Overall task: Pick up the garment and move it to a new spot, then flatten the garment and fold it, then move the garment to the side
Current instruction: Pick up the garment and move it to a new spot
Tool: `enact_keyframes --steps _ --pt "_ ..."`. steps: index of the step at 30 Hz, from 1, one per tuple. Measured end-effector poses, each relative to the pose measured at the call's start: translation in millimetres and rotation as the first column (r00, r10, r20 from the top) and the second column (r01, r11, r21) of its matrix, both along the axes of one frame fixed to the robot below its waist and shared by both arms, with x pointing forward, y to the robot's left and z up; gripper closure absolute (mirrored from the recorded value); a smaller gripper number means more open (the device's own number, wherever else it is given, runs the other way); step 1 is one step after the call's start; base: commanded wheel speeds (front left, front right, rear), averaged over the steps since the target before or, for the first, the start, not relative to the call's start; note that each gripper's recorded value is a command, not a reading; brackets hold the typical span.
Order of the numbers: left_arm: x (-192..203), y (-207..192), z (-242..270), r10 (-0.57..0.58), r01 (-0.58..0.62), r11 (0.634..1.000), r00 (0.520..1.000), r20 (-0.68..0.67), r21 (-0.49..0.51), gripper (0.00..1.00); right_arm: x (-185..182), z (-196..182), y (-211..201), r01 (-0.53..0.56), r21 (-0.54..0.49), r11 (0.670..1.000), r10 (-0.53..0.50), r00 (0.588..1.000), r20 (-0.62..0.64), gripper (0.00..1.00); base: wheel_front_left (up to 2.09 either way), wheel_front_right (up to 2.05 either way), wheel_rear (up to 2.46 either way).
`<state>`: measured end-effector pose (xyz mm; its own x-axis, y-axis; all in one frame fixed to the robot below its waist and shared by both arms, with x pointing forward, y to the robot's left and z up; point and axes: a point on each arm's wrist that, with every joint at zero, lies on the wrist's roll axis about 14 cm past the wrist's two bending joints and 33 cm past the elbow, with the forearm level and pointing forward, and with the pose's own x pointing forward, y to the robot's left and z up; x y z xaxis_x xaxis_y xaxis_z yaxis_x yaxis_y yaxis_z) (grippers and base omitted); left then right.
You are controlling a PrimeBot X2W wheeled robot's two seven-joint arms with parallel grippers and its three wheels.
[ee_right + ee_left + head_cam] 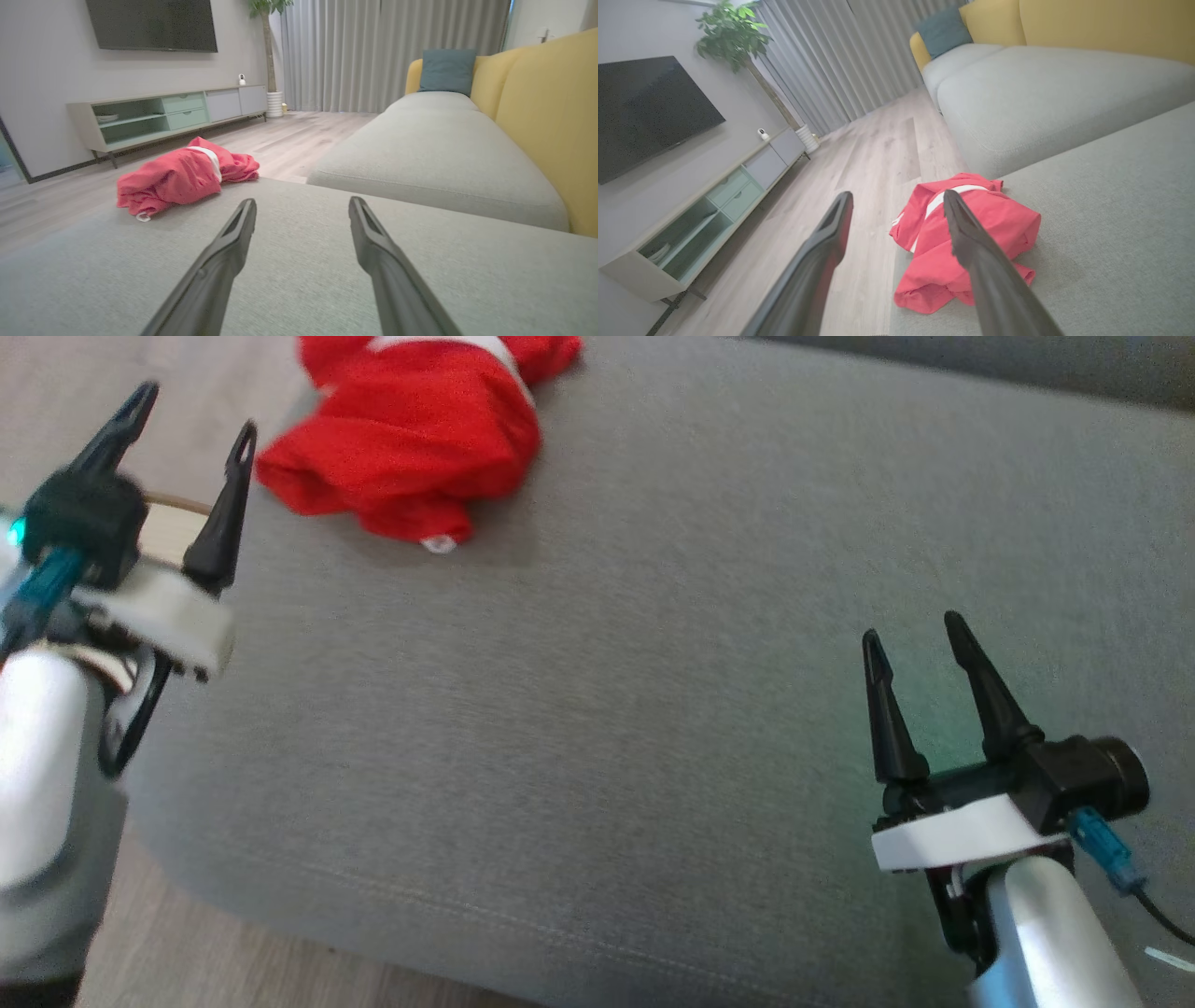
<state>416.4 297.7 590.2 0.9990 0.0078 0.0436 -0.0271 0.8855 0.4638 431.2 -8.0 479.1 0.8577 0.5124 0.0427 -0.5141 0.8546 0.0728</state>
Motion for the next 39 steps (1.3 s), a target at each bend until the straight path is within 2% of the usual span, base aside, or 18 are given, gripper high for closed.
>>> enact_keyframes --steps 5,11,15,22,23,24,25,30,39 --pt "55.1 -27.5 -51.4 -0.093 0.095 0.995 0.979 -0.183 0.005 0.00 10.5 -25.4 -23.4 0.061 -0.030 0.998 -0.062 0.997 -0.047 0.00 0.00 0.00 0.00" --pt "77.0 -61.0 -137.7 -0.195 0.209 0.978 0.870 -0.452 -0.018 0.00 23.0 -46.4 -44.1 0.116 -0.049 0.992 -0.119 0.990 -0.081 0.00 0.00 0.00 0.00" --pt "90.6 -57.0 -166.0 -0.186 0.210 0.978 0.829 -0.527 -0.013 0.00 30.3 -56.2 -51.7 0.135 -0.060 0.989 -0.140 0.986 -0.092 0.00 0.00 0.00 0.00" --pt "106.9 -32.8 -197.6 -0.100 0.151 0.988 0.794 -0.599 0.036 0.00 34.9 -69.5 -61.8 0.159 -0.073 0.985 -0.166 0.979 -0.115 0.00 0.00 0.00 0.00" --pt "107.9 -30.8 -199.7 -0.091 0.144 0.989 0.796 -0.598 0.041 0.34 34.8 -70.4 -63.3 0.162 -0.075 0.984 -0.170 0.978 -0.117 0.00 0.00 0.00 0.00" --pt "108.2 -29.7 -201.8 -0.087 0.143 0.989 0.795 -0.601 0.046 0.84 34.7 -70.8 -64.4 0.164 -0.076 0.983 -0.173 0.978 -0.118 0.00 0.00 0.00 0.00" --pt "108.5 -29.2 -202.8 -0.084 0.141 0.989 0.794 -0.603 0.048 1.00 34.6 -70.6 -65.4 0.167 -0.077 0.983 -0.175 0.977 -0.118 0.00 0.00 0.00 0.00" --pt "115.3 -29.0 -187.9 -0.086 0.136 0.990 0.822 -0.563 0.048 1.00 34.3 -62.9 -67.7 0.175 -0.075 0.982 -0.182 0.978 -0.102 0.00 0.00 0.00 0.00" --pt "128.2 -27.5 -117.1 -0.102 0.131 0.990 0.918 -0.383 0.052 1.00 28.8 -33.5 -65.0 0.178 -0.028 0.984 -0.179 0.982 -0.058 0.00 0.00 0.00 0.00"
